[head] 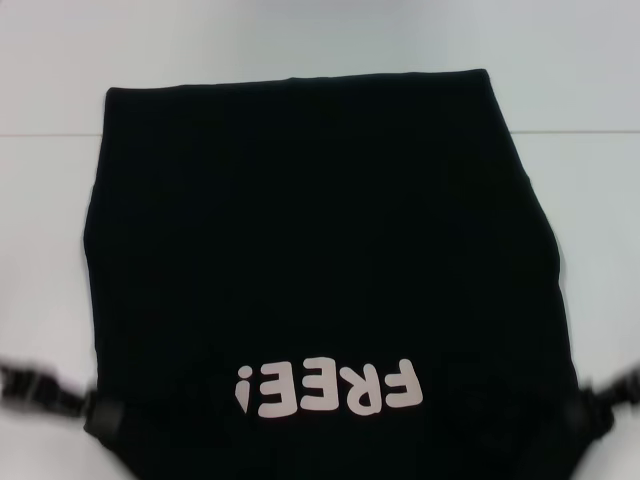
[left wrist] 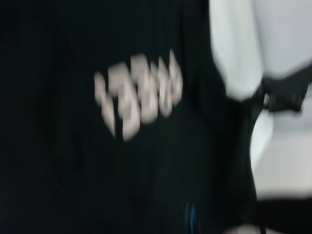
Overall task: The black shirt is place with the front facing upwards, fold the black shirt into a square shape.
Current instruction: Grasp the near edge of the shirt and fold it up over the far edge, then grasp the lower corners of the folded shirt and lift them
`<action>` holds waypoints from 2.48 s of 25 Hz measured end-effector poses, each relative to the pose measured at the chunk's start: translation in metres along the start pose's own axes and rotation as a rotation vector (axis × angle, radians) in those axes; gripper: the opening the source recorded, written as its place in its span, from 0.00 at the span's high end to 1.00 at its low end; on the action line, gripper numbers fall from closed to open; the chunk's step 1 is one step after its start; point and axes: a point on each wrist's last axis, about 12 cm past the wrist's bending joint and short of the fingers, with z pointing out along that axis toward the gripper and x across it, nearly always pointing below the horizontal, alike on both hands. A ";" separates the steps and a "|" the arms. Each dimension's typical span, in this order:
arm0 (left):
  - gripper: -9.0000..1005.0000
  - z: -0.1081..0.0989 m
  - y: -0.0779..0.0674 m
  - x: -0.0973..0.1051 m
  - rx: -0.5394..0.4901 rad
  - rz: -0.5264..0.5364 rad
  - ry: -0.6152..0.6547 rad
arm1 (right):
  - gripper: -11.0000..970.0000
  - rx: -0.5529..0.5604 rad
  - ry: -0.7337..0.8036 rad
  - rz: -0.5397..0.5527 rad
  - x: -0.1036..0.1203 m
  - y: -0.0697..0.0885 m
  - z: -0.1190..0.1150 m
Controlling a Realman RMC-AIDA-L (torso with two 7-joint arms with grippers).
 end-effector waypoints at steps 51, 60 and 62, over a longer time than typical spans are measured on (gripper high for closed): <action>0.53 0.025 0.060 -0.050 -0.263 -0.104 -0.906 | 0.43 0.252 -0.950 0.148 -0.025 -0.054 0.026; 0.29 -0.008 0.060 -0.009 -0.229 -0.160 -0.631 | 0.30 0.064 -0.799 -0.321 0.019 -0.022 0.035; 0.20 -0.008 0.061 -0.005 -0.256 -0.163 -0.590 | 0.30 0.050 -0.763 -0.355 0.022 -0.019 0.044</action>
